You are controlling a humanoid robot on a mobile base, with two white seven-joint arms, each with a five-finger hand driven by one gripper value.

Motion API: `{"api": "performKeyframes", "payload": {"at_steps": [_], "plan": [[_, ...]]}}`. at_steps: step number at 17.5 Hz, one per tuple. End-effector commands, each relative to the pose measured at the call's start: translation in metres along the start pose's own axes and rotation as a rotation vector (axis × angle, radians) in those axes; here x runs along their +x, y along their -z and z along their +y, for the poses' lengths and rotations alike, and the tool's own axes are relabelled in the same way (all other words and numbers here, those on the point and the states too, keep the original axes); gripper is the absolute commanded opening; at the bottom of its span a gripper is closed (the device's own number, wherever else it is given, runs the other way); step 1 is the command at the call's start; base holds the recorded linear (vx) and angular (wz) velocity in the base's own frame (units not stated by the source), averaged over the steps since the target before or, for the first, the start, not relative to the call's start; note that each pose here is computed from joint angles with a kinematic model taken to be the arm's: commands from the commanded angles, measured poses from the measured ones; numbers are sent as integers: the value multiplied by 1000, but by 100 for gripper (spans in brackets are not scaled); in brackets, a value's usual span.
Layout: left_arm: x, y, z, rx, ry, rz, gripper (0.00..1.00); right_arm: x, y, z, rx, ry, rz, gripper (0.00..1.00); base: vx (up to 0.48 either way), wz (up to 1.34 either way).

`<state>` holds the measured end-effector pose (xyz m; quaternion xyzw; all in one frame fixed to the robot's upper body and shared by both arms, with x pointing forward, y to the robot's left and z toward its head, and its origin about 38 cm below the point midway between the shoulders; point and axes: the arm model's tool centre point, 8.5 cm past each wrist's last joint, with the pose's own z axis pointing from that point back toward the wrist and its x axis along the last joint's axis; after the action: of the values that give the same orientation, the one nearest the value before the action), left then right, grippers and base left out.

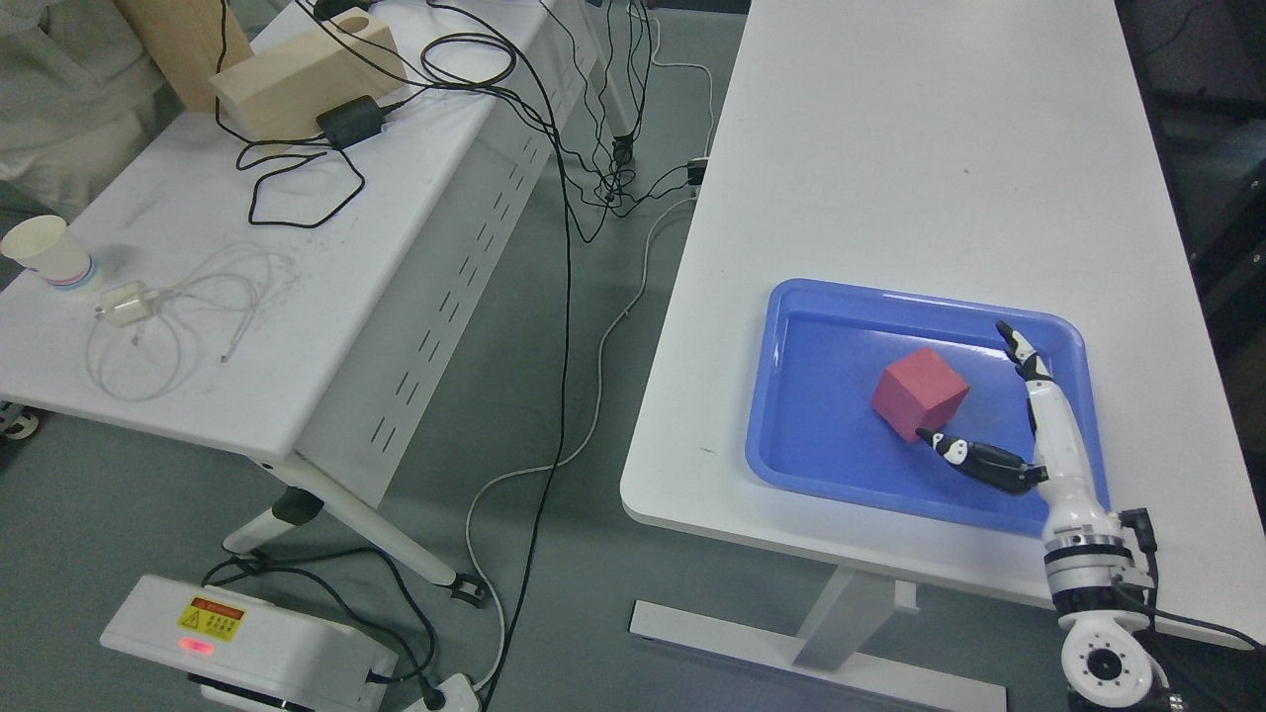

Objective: Pick pink block from left shelf to tray

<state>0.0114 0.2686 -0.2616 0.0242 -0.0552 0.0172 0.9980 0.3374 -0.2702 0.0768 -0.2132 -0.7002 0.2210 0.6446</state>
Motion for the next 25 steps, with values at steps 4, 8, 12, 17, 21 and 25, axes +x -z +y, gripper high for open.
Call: {"api": "performKeyframes", "payload": {"at_steps": [4,8,12,17,21,25], "plan": [[26,2,10,16,5,-50,100,-35,-4,-54,-169,368,126,100,0,0],[26,2,10,16,5,-50,100,-35,-4,-53,-167,369,129,100,0,0],[26,2,10,16,5,-50,100,-31,1,-56,-174,370,113,100,6,0],[26,2,10,16,5,-50,100,-14,20,-41,-124,391,69,100,-3,-6],[26,2,10,16,5,-50,100,-12,20,-37,-118,502,51,100,-104,0],[26,2,10,16,5,-50,100,-14,20,-34,-111,506,59,100,-190,-1]]}}
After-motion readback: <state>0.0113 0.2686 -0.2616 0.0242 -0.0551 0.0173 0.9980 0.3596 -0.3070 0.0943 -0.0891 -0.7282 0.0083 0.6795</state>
